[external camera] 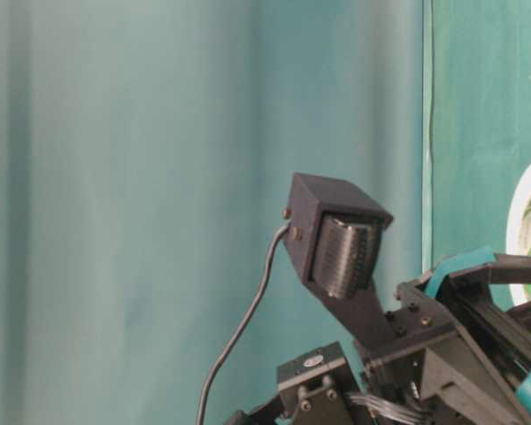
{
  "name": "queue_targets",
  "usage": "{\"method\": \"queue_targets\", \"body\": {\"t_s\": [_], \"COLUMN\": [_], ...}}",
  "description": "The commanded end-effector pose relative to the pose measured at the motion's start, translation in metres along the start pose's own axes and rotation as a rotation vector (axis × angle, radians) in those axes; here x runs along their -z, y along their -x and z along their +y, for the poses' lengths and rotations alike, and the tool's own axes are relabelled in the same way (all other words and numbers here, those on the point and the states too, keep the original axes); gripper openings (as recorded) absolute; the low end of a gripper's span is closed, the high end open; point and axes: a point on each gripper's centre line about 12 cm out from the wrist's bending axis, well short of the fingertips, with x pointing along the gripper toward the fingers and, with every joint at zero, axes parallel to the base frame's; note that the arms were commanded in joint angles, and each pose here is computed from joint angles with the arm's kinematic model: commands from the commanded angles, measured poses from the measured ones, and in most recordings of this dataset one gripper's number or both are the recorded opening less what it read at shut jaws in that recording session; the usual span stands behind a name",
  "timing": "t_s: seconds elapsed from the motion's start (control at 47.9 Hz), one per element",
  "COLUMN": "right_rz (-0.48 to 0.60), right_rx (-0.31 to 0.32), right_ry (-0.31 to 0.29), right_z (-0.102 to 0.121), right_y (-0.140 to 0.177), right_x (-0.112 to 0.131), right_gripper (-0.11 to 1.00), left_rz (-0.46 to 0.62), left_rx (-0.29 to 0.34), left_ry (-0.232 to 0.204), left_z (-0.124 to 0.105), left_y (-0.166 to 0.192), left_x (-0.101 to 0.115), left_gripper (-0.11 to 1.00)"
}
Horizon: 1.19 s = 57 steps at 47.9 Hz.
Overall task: Peel off the duct tape with your right arm.
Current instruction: 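Lift the tape roll upright with the left gripper, loose end facing right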
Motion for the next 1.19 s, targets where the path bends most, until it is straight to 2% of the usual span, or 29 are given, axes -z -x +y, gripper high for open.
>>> {"method": "queue_targets", "body": {"t_s": [0.0, 0.042, 0.209, 0.355, 0.439, 0.543, 0.69, 1.17], "right_rz": [-0.017, -0.017, -0.023, -0.026, -0.026, -0.026, -0.026, -0.023], "right_rx": [-0.001, 0.001, 0.001, -0.001, 0.001, -0.001, 0.001, 0.001], "right_ry": [0.0, -0.001, -0.001, -0.002, -0.001, -0.002, -0.001, -0.003], "right_z": [0.0, 0.0, 0.0, 0.0, 0.0, 0.0, 0.0, 0.0], "right_y": [-0.002, -0.002, -0.002, -0.002, -0.002, -0.002, -0.001, -0.001], "right_x": [-0.005, -0.005, -0.006, -0.005, -0.005, -0.005, -0.004, -0.003], "right_gripper": [0.84, 0.84, 0.83, 0.83, 0.83, 0.83, 0.83, 0.83], "left_rz": [-0.02, -0.023, -0.017, -0.003, -0.003, -0.001, -0.028, -0.112], "left_rx": [-0.008, -0.011, -0.01, -0.01, -0.01, -0.008, -0.008, -0.025], "left_ry": [0.007, 0.011, 0.008, 0.006, 0.004, -0.024, -0.043, -0.048], "left_z": [0.004, 0.006, 0.007, 0.008, 0.008, 0.007, 0.004, 0.01], "left_y": [0.005, 0.006, 0.007, 0.01, 0.012, 0.019, 0.035, 0.104], "left_x": [-0.005, -0.006, -0.007, -0.007, -0.008, -0.01, -0.02, -0.056], "left_gripper": [0.92, 0.84, 0.41, 0.24, 0.23, 0.23, 0.23, 0.23]}}
